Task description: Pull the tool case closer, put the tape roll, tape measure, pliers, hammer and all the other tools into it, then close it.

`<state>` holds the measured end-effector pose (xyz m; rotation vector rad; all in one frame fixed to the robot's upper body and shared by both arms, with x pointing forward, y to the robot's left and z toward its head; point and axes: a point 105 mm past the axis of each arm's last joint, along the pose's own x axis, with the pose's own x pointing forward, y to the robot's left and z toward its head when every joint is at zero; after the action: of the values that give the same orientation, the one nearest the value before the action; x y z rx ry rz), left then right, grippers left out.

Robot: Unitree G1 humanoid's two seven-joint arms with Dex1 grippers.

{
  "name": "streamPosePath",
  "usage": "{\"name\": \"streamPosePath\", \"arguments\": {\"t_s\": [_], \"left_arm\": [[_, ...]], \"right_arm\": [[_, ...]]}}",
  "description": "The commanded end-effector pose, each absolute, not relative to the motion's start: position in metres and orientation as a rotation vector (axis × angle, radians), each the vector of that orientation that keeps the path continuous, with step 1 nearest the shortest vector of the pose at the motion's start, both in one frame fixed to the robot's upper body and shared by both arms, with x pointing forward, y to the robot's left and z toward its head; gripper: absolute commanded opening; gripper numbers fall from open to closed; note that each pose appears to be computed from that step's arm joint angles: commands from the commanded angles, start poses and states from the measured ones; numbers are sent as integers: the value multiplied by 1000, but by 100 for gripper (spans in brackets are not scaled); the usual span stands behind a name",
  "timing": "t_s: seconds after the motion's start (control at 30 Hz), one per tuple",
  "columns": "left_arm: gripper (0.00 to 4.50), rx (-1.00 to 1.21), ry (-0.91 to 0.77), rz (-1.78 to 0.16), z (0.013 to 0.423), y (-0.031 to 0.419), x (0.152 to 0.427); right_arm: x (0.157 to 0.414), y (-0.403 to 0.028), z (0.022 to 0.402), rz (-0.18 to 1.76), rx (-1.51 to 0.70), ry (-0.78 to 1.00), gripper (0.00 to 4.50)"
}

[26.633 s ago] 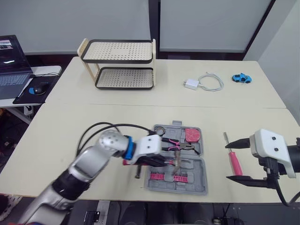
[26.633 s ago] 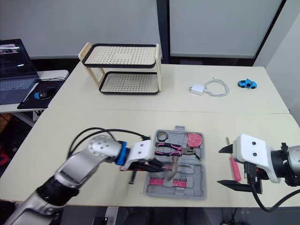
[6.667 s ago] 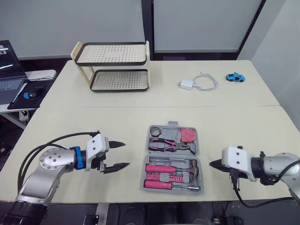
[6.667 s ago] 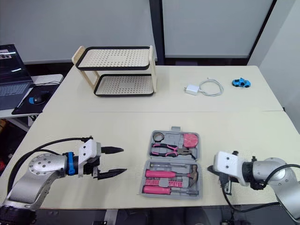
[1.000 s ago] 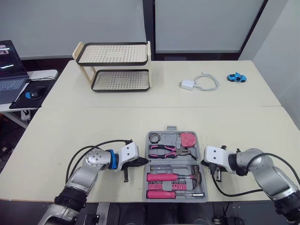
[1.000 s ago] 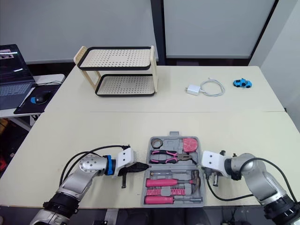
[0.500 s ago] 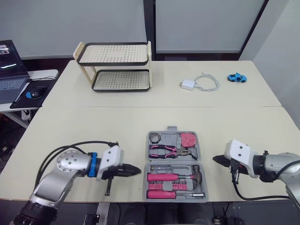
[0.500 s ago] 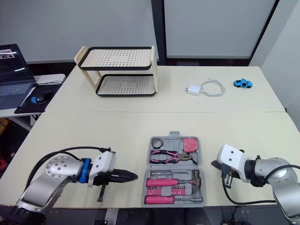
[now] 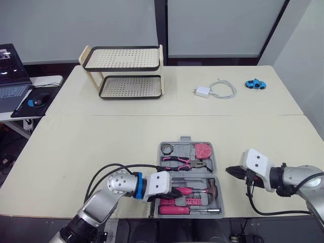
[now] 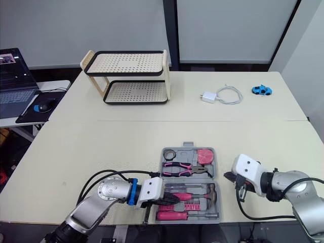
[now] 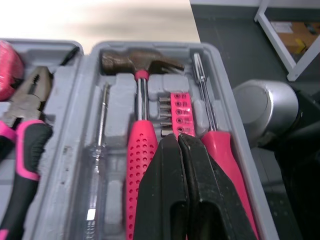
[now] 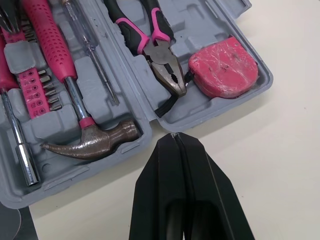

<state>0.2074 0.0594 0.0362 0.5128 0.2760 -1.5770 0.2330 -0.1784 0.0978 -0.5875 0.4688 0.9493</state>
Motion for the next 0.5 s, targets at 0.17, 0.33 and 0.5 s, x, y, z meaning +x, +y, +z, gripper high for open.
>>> {"name": "streamPosePath", "arguments": {"t_s": [0.17,0.33,0.5], "left_arm": [[2,577,274,-1620,29,57,205],[2,609,291,-1632,23,54,207],[2,630,292,-1650,22,46,208]], "right_arm": [[236,-180,105,925,-609,447,0],[236,-182,105,918,-611,450,0],[236,-184,105,909,-622,453,0]]}}
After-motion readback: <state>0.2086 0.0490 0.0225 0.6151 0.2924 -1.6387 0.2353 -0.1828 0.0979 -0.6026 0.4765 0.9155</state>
